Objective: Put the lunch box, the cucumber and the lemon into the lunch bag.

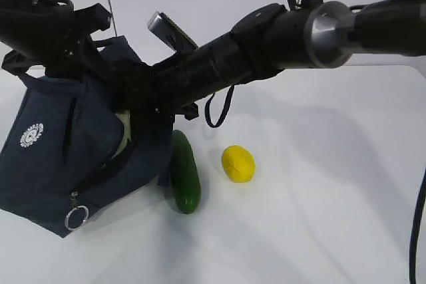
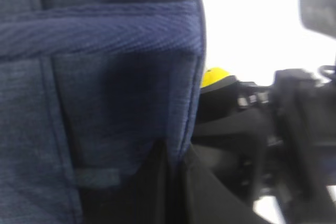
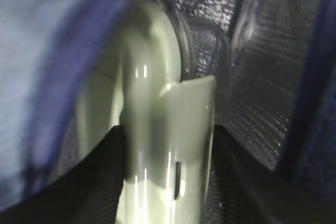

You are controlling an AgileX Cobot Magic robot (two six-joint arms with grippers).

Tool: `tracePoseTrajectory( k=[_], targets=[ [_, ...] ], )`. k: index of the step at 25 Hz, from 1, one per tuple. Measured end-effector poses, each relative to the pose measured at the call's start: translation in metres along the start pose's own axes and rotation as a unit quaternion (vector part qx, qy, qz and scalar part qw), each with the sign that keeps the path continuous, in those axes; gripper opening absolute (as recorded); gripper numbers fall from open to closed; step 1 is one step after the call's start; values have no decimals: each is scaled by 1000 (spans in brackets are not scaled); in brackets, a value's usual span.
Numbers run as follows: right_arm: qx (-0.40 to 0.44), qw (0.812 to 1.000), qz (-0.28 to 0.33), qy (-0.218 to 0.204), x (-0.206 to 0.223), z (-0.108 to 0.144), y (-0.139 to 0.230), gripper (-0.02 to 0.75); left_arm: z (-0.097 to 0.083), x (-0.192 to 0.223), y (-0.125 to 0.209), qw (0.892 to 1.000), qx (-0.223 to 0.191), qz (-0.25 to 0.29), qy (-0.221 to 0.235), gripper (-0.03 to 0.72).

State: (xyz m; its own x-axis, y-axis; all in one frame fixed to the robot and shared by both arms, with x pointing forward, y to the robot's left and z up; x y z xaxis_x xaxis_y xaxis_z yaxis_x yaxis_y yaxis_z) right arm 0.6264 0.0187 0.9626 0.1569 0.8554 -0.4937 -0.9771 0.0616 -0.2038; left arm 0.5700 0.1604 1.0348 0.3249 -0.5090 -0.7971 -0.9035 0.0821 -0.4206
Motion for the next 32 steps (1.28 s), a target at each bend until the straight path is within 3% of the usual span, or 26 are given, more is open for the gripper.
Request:
tracePoseTrajectory(
  k=[6, 20, 32],
  targets=[
    [10, 1000, 14, 2, 14, -18, 3, 342, -1, 0, 2, 1000, 5, 9, 5, -1],
    [-52, 998, -10, -37, 14, -9, -3, 345, -5, 0, 5, 1000, 8, 20, 20, -1],
    [-113, 992, 45, -35, 14, -9, 11, 433, 3, -1, 12, 998, 38, 51, -13, -1]
  ],
)
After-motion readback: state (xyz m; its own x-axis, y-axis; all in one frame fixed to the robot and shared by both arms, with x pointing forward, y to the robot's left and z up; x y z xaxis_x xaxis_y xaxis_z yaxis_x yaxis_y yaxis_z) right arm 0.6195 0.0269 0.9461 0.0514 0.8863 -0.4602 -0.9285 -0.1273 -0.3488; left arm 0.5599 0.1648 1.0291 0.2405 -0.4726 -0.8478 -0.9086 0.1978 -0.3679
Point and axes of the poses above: a point on each arm's last joint axis where the gripper is mounted, x pointing out along that axis toward the gripper, z along the wrist's bending axis when the last joint is at zero, y = z × x, the point moved 3 cm from there along x, pointing out along that axis toward the gripper, and after that the axes turned 12 degrees about x, right-handed, at the moved point
